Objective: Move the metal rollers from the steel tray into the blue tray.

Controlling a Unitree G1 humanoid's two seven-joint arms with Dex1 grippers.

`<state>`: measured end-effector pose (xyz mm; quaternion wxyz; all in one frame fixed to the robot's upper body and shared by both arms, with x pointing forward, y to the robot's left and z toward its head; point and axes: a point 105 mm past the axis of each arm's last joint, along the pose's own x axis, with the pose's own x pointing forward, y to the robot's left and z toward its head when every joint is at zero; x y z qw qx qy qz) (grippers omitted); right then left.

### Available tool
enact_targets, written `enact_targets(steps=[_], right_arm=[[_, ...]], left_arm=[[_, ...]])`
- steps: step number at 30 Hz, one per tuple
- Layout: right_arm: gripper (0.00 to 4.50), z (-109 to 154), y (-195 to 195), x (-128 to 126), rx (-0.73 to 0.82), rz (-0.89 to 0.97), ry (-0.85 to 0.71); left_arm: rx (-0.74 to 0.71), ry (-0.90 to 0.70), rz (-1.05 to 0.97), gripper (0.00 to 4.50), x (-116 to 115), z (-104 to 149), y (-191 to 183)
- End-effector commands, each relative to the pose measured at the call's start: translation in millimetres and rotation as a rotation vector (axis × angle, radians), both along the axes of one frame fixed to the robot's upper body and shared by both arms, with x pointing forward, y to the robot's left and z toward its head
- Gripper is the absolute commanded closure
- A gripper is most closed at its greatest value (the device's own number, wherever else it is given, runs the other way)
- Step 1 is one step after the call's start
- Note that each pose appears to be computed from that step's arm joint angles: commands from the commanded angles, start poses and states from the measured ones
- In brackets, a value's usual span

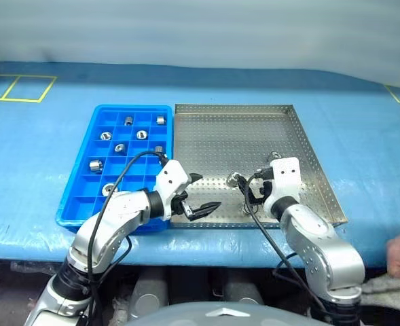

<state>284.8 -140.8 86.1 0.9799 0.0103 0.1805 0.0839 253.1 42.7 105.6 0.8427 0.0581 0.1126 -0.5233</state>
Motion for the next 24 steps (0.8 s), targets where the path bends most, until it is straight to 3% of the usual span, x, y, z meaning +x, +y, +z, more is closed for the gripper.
enact_targets(steps=[1,11,14,20,21,24], right_arm=[[0.05,4,4,11,0.018,-0.010,-0.029],[0.05,-12,25,24,0.030,0.065,0.026],[0.65,-22,26,23,0.010,0.065,0.067],[2.60,-19,32,23,0.011,0.094,0.059],[2.81,-19,32,24,0.011,0.096,0.059],[2.82,-12,39,28,0.008,0.129,0.041]], left_arm=[[-0.022,-0.021,-0.028,0.00,-2,7,-5],[-0.022,-0.011,-0.019,0.00,-3,5,-6],[-0.025,-0.007,-0.012,0.00,-4,4,-6],[-0.030,0.008,0.008,0.00,-6,1,-4],[-0.030,0.010,0.010,0.00,-6,1,-4],[-0.042,0.009,0.045,0.00,-6,1,-2]])
